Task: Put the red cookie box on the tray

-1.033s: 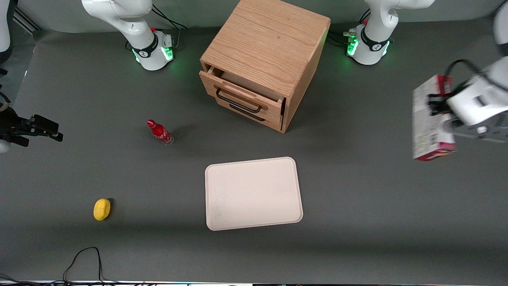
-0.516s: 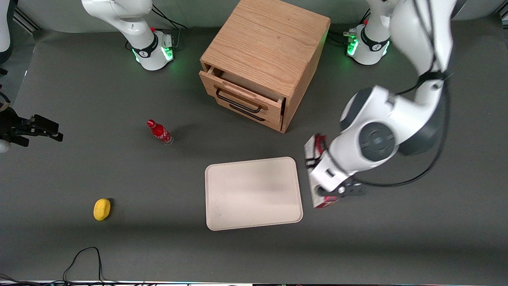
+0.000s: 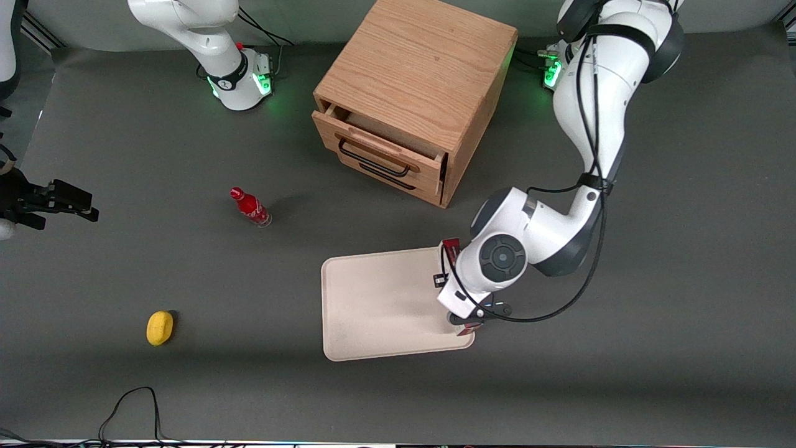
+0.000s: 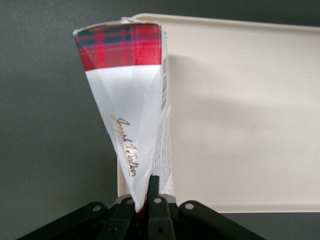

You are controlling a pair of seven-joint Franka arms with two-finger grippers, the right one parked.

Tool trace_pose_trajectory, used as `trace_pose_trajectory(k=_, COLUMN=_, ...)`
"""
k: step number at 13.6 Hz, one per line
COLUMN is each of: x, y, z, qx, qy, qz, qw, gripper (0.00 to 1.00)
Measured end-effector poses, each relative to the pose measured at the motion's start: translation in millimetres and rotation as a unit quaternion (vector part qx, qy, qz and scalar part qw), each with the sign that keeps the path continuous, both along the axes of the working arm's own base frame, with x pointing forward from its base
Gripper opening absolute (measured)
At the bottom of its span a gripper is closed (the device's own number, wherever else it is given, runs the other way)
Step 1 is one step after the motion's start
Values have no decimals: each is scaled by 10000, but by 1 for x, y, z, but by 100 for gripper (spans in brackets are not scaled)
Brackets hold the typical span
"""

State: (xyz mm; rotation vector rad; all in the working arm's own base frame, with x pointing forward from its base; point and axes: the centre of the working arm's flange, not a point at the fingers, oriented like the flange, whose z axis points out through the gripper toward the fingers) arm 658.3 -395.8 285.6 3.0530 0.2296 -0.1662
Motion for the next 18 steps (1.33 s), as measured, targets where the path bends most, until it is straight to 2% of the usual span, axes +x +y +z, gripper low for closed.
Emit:
trace_pose_trajectory(k=3, x=-5, y=-12, z=-19, qx=80, qy=-120, qz=-118, qw=9998, gripper=3)
trace_pose_trajectory(k=9, x=-5, y=-11, z=-27, qx=112, qy=-113, qz=-119, qw=9998, gripper=3)
trace_pose_trajectory(k=10, x=-5, y=-11, z=-28, qx=116, qy=-112, qz=-120, qw=9998, gripper=8)
trace_pose_trajectory(k=15, x=-4, y=-11, z=-22, qx=125, qy=-155, qz=-129, qw=9997, gripper=63)
trace_pose_trajectory(k=18, x=-7, y=-3, z=18, qx=215, qy=-177, qz=-152, qw=9995, gripper=99)
